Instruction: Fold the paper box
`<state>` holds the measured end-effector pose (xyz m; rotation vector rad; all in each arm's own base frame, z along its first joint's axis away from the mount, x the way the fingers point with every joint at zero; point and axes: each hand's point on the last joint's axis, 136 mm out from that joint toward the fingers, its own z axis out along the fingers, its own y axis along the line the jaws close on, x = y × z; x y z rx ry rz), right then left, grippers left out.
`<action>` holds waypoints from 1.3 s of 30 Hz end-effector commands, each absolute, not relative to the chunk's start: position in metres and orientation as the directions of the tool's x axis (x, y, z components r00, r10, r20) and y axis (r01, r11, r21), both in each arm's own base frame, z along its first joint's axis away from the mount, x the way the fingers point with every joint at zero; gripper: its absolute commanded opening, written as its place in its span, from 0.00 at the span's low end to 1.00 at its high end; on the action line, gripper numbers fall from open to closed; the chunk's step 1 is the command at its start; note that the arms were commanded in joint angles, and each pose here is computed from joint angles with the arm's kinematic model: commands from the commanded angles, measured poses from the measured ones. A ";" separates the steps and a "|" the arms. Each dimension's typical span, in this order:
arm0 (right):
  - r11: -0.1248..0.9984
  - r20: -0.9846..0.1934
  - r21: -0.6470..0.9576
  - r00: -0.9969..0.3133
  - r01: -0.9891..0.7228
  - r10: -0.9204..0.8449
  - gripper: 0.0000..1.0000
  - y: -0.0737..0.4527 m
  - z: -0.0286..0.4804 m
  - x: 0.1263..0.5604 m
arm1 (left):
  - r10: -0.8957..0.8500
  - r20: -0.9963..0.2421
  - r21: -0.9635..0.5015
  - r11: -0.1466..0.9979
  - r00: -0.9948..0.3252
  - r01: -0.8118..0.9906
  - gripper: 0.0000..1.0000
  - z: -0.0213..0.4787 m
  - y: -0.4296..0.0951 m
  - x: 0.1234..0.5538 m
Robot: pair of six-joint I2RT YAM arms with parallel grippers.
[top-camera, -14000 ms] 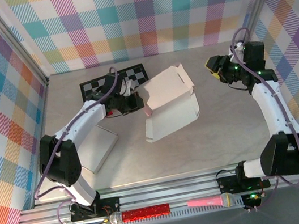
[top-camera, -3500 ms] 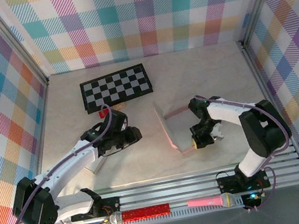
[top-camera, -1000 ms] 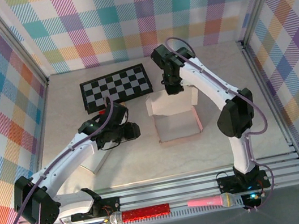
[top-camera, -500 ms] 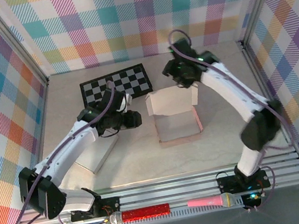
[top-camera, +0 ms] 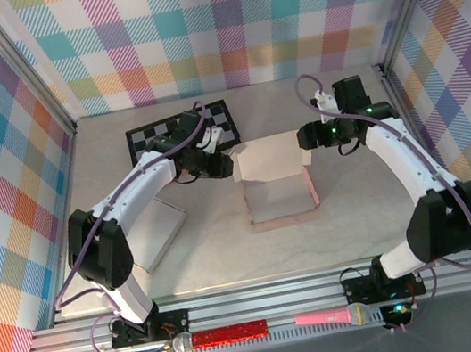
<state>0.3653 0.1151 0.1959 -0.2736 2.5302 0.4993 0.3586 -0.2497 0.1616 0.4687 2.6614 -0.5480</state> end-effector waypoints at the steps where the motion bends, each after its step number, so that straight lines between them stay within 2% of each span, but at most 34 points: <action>1: 0.908 -0.554 0.229 -0.814 -0.350 -0.174 0.65 0.108 0.189 0.368 | 0.275 -0.436 -0.305 0.850 -0.857 0.429 0.40 0.167 -0.252 0.365; 10: 0.872 -0.491 0.274 -0.838 -0.406 -0.236 0.58 0.120 0.162 0.379 | 0.270 -0.434 -0.335 0.837 -0.859 0.432 0.40 0.155 -0.264 0.377; 21: 0.860 -0.474 0.300 -0.846 -0.414 -0.242 0.46 0.125 0.156 0.383 | 0.263 -0.427 -0.351 0.834 -0.865 0.426 0.38 0.151 -0.274 0.387; 39: 0.870 -0.466 0.243 -0.838 -0.429 -0.283 0.43 0.119 0.147 0.396 | 0.279 -0.435 -0.313 0.845 -0.856 0.434 0.23 0.149 -0.279 0.390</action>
